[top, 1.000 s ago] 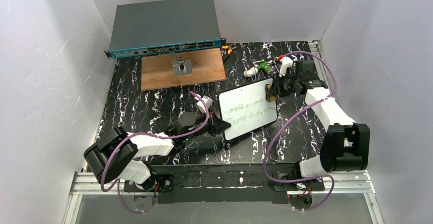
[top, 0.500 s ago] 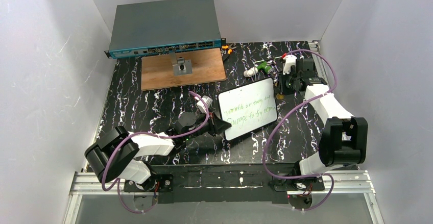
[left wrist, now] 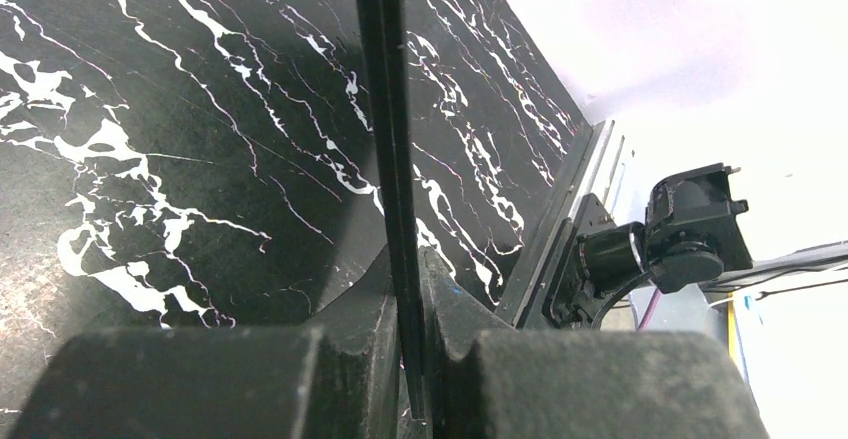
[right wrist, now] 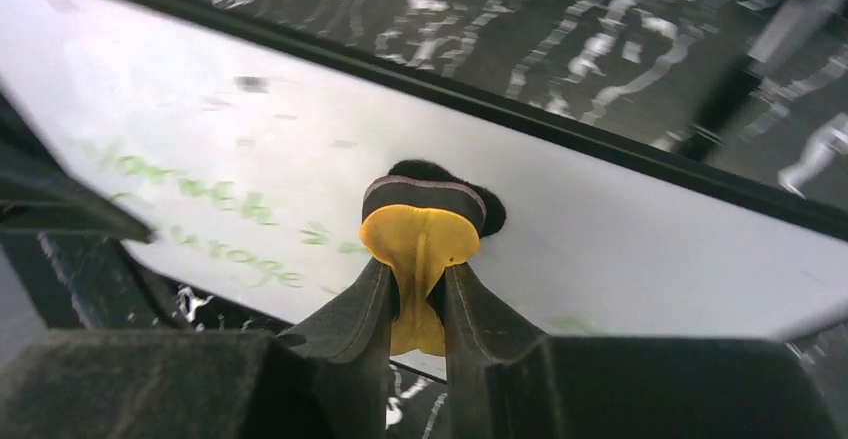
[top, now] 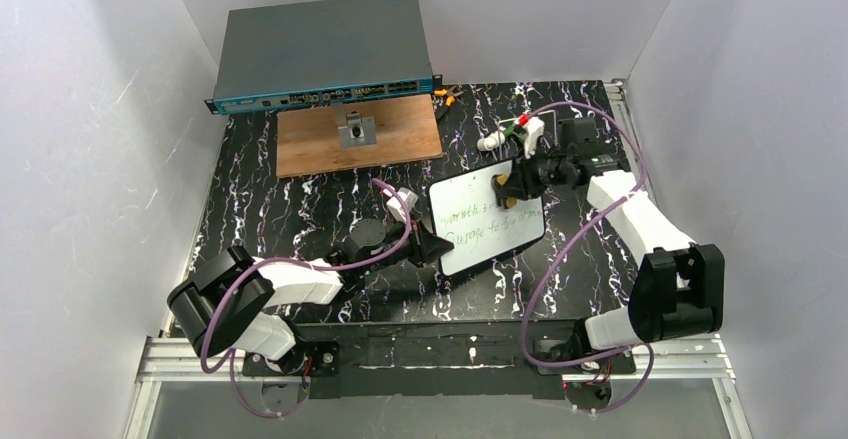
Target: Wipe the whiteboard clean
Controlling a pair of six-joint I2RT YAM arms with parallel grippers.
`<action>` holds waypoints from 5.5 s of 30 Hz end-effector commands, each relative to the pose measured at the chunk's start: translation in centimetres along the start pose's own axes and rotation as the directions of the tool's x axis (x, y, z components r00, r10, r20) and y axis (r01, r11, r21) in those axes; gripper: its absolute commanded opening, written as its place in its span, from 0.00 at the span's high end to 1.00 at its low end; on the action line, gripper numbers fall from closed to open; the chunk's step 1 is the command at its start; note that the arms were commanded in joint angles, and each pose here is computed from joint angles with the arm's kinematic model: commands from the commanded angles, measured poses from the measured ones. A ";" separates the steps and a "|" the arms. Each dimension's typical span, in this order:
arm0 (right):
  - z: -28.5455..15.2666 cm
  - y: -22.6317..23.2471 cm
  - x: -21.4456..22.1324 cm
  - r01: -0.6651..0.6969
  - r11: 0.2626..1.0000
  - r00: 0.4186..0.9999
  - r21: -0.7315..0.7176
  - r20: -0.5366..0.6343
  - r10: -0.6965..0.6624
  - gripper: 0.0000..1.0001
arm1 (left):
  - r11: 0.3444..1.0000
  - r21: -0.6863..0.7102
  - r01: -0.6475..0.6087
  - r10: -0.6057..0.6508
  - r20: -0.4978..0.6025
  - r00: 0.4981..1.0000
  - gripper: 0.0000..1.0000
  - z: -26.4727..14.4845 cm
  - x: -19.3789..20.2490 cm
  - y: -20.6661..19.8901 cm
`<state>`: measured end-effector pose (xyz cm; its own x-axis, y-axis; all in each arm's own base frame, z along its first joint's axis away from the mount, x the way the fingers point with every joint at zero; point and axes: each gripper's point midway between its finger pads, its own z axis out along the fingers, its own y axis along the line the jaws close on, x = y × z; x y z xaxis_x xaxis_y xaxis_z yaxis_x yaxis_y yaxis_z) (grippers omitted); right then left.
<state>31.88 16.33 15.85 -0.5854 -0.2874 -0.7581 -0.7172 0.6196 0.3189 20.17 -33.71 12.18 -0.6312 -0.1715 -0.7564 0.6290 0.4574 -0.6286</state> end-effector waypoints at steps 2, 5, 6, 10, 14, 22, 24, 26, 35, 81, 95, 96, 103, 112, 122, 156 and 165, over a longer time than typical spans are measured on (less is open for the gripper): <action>1.2 7.9 -0.6 0.202 0.966 0.979 -0.163 -0.006 -0.206 0.99 | 0.986 0.157 -0.061 0.067 -0.036 0.997 1.00 0.4 -0.1 -3.5; 1.9 9.9 -0.8 0.285 0.947 0.957 -0.148 -0.019 -0.291 0.99 | 0.987 0.152 -0.052 0.059 -0.039 0.998 1.00 0.6 0.1 -3.3; 2.1 9.7 -1.0 0.287 0.949 0.956 -0.130 -0.025 -0.293 0.99 | 0.987 0.150 -0.051 0.057 -0.041 0.998 1.00 0.6 0.1 -3.2; 2.4 5.6 -1.2 0.290 0.955 0.956 0.063 -0.055 -0.287 0.99 | 0.988 0.142 -0.052 0.059 -0.042 0.997 1.00 0.7 -0.1 -3.2; 0.3 0.1 -1.2 0.199 0.950 0.980 0.239 -0.046 -0.194 0.99 | 0.988 0.145 -0.052 0.059 -0.044 0.997 1.00 0.8 0.0 -3.2; -0.3 0.3 -0.7 0.153 0.974 0.988 0.167 -0.014 -0.153 0.99 | 0.986 0.158 -0.050 0.057 -0.041 0.998 1.00 0.7 0.1 -3.4; 0.5 2.9 -0.8 0.202 0.976 0.979 0.076 -0.017 -0.202 0.99 | 0.986 0.156 -0.050 0.057 -0.038 0.998 1.00 0.5 0.1 -3.4; 1.1 6.0 -1.0 0.269 0.963 0.963 -0.014 -0.010 -0.269 0.99 | 0.987 0.152 -0.051 0.058 -0.040 0.998 1.00 0.5 0.1 -3.3; 2.2 5.5 -2.5 0.303 0.949 0.953 0.089 -0.032 -0.301 0.99 | 0.988 0.142 -0.054 0.060 -0.037 0.998 1.00 0.3 -0.1 -3.3; 1.3 3.5 1.3 0.230 0.973 0.972 -0.010 -0.042 -0.231 0.99 | 0.984 0.155 -0.088 0.095 -0.036 0.995 1.00 -0.4 -0.1 -3.5; 0.3 0.0 2.2 0.138 0.988 0.989 0.061 -0.069 -0.134 0.99 | 0.983 0.157 -0.094 0.099 -0.026 0.995 1.00 -0.7 -0.1 -3.5; 0.4 1.0 2.3 0.149 0.989 0.987 0.018 -0.067 -0.147 0.99 | 0.983 0.155 -0.094 0.099 -0.025 0.995 1.00 -0.7 -0.1 -3.5; 0.9 5.3 2.7 0.219 0.966 0.973 -0.138 -0.049 -0.227 0.99 | 0.984 0.152 -0.097 0.102 -0.027 0.994 1.00 -0.8 0.0 -3.4; -0.1 -2.3 2.5 0.132 0.978 0.988 0.162 -0.107 -0.115 0.99 | 0.983 0.148 -0.105 0.110 -0.023 0.994 1.00 -1.0 -0.1 -3.4; -2.3 -7.8 2.7 0.033 0.932 0.996 0.361 -0.091 -0.001 0.99 | 0.980 0.157 -0.123 0.127 -0.016 0.992 1.00 -1.3 -0.2 -3.6; 0.9 7.2 -2.3 0.282 0.951 0.959 -0.126 0.046 -0.278 0.99 | 0.980 0.173 -0.096 0.104 -0.035 0.994 1.00 -0.5 -0.4 -4.1; 2.1 11.1 -1.9 0.398 0.913 0.916 -0.091 0.000 -0.400 0.99 | 0.983 0.165 -0.076 0.083 -0.035 0.996 1.00 0.0 -0.6 -4.1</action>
<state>24.34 25.81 19.81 -0.2687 -0.4839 -0.8329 -0.9435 0.3064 0.1264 18.46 -33.62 11.55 -0.6457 -0.0813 -0.7592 0.6633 0.4329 -0.6105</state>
